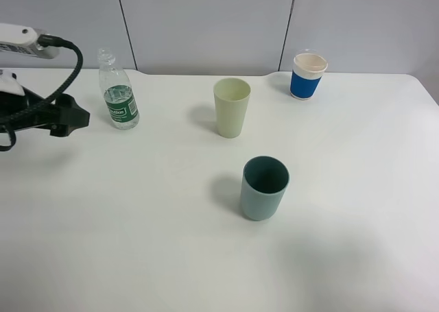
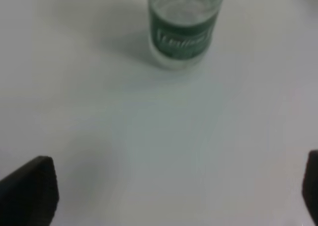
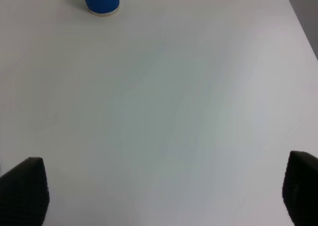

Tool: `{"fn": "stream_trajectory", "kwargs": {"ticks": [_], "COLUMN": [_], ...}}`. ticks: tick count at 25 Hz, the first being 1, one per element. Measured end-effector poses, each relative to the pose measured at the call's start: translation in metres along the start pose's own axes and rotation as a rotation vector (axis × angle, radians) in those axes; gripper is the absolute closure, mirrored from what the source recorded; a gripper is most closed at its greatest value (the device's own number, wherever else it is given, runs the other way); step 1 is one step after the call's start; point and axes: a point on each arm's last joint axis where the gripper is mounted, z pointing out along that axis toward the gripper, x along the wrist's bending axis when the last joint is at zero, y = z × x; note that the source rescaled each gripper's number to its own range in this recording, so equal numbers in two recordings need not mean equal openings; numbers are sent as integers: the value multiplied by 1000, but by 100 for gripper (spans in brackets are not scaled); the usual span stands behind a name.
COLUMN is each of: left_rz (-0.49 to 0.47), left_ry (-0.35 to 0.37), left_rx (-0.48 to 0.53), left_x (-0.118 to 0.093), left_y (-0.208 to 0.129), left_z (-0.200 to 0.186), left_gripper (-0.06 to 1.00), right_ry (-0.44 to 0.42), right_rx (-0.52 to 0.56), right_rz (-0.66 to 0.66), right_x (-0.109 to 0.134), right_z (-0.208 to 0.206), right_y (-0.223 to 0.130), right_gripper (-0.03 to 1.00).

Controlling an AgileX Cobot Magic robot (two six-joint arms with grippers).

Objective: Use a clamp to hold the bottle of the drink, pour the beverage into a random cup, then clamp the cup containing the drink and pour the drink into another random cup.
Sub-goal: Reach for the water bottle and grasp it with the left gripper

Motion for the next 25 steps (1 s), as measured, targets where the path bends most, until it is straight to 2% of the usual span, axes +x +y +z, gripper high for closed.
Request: {"fn": "stream_trajectory", "kwargs": {"ticks": [10, 20, 25], "left_rz": [25, -66, -65], "left_ry": [-57, -41, -35], "left_rx": [-43, -256, -308], "left_x": [-25, -23, -23], "left_y": [-5, -23, -30], "left_z": [43, 68, 82], "left_gripper": [-6, -6, -6], "right_ry": [0, 0, 0], "right_rx": [0, 0, 0], "right_rz": [0, 0, 0], "right_x": [0, 0, 0], "right_z": [0, 0, 0], "right_y": [0, 0, 0], "right_gripper": [14, 14, 14]}}
